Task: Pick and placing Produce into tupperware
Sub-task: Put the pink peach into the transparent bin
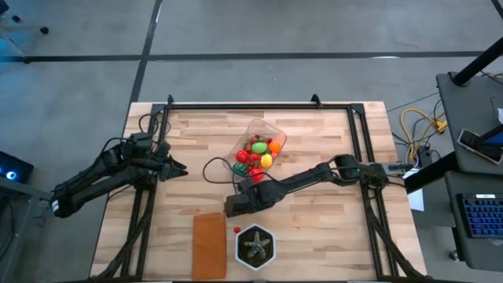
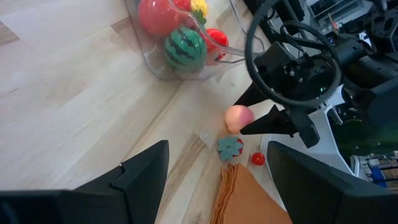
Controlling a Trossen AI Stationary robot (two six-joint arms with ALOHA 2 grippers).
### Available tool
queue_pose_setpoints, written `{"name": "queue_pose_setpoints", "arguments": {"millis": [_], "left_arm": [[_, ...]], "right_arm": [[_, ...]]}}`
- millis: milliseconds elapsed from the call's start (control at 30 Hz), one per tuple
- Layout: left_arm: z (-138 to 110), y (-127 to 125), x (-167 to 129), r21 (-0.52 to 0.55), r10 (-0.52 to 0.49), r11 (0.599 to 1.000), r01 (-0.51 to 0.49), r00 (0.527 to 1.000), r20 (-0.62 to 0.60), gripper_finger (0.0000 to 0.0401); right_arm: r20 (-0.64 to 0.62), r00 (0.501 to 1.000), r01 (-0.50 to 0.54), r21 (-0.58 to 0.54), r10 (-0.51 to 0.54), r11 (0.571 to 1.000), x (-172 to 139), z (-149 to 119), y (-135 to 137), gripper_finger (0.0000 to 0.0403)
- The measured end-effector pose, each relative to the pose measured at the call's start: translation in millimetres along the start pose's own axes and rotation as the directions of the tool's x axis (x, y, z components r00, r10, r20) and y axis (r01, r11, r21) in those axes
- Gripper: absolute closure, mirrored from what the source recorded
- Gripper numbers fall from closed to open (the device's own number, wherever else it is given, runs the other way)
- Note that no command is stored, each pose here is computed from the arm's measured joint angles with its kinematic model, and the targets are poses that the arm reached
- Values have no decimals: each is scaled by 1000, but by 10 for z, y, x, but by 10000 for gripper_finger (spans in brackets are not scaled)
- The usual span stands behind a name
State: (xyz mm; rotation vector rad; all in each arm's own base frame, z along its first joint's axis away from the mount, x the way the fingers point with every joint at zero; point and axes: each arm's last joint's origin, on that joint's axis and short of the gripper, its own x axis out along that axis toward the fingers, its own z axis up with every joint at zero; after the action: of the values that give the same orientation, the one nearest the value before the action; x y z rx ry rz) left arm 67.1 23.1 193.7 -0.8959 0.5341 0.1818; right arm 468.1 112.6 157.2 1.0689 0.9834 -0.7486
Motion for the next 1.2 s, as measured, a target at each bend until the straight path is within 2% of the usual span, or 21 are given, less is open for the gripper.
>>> {"name": "queue_pose_setpoints", "arguments": {"millis": [167, 433, 867, 1100, 1200], "left_arm": [[0, 0, 0, 0, 0, 1000, 0, 1000, 0, 144], [0, 0, 0, 0, 0, 1000, 0, 1000, 0, 144], [0, 0, 0, 0, 0, 1000, 0, 1000, 0, 144], [0, 0, 0, 0, 0, 1000, 0, 1000, 0, 144], [0, 0, 0, 0, 0, 1000, 0, 1000, 0, 144]], "right_arm": [[0, 1000, -1, 106, 1, 994, -1, 0, 2, 102], [0, 1000, 2, 147, -2, 989, 1, 0, -2, 82], [28, 1000, 3, 159, -8, 987, 4, 9, -8, 153], [27, 1000, -2, 145, -2, 989, -18, -5, 8, 158], [36, 999, -33, 118, 29, 992, -93, -23, 82, 157]]}}
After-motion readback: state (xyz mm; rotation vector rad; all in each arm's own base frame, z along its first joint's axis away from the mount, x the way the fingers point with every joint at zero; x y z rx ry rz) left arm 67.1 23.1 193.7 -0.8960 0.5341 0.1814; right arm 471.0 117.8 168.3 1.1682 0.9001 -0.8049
